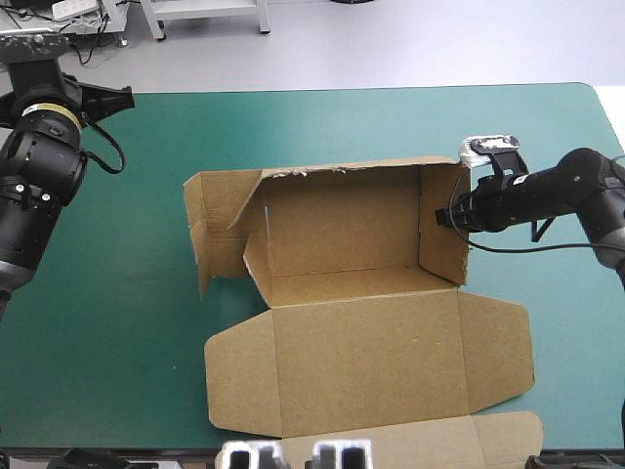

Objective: Fold the box

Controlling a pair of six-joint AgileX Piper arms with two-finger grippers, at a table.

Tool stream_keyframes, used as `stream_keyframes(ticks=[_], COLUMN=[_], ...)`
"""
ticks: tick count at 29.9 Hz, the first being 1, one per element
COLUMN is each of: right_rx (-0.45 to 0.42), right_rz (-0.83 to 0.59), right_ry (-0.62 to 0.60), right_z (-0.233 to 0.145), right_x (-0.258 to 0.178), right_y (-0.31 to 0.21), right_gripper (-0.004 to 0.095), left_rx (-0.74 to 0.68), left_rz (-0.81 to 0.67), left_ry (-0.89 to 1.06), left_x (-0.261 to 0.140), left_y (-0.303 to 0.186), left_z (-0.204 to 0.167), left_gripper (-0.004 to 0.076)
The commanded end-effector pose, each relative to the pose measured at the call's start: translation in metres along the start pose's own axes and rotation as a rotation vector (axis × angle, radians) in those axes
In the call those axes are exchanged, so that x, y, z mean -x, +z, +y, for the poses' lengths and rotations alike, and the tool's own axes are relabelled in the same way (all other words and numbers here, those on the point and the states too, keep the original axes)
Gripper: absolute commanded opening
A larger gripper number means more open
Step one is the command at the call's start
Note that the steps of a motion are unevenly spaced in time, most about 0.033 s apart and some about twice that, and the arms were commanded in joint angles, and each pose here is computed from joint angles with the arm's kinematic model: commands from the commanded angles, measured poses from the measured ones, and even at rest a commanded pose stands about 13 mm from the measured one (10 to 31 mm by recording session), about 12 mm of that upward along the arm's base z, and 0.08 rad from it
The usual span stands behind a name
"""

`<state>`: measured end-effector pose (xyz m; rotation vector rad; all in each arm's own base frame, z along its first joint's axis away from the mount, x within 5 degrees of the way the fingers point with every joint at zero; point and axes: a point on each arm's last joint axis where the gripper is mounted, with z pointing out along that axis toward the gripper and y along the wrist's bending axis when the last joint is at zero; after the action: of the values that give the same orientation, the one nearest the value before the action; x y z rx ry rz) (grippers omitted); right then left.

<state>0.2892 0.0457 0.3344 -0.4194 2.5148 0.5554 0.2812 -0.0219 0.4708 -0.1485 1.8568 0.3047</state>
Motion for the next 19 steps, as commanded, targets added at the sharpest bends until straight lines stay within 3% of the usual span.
stream_keyframes(ticks=[1,6,13,19], right_rx=[-0.011,-0.081,-0.085,-0.092], right_rz=[-0.042,-0.101,-0.116,-0.173], right_ry=[-0.058,-0.051,-0.087,-0.085], right_z=[-0.009,-0.032,-0.044,-0.044], right_x=[0.012,0.023,0.027,0.039], right_y=[0.012,0.04,0.063,0.059], right_gripper=[0.0,0.0025,0.0376,0.0399], left_rx=[-0.12,-0.237,-0.284,-0.272], left_rz=[0.004,0.097,0.124,0.216], left_ry=[0.063,0.096,0.129,0.175], left_x=[0.007,-0.002,-0.005,-0.017], left_y=[-0.014,-0.016,-0.015,-0.003], left_z=[-0.003,-0.013,-0.019,-0.024], left_gripper=[-0.0006,-0.0006,-0.0007,-0.0007])
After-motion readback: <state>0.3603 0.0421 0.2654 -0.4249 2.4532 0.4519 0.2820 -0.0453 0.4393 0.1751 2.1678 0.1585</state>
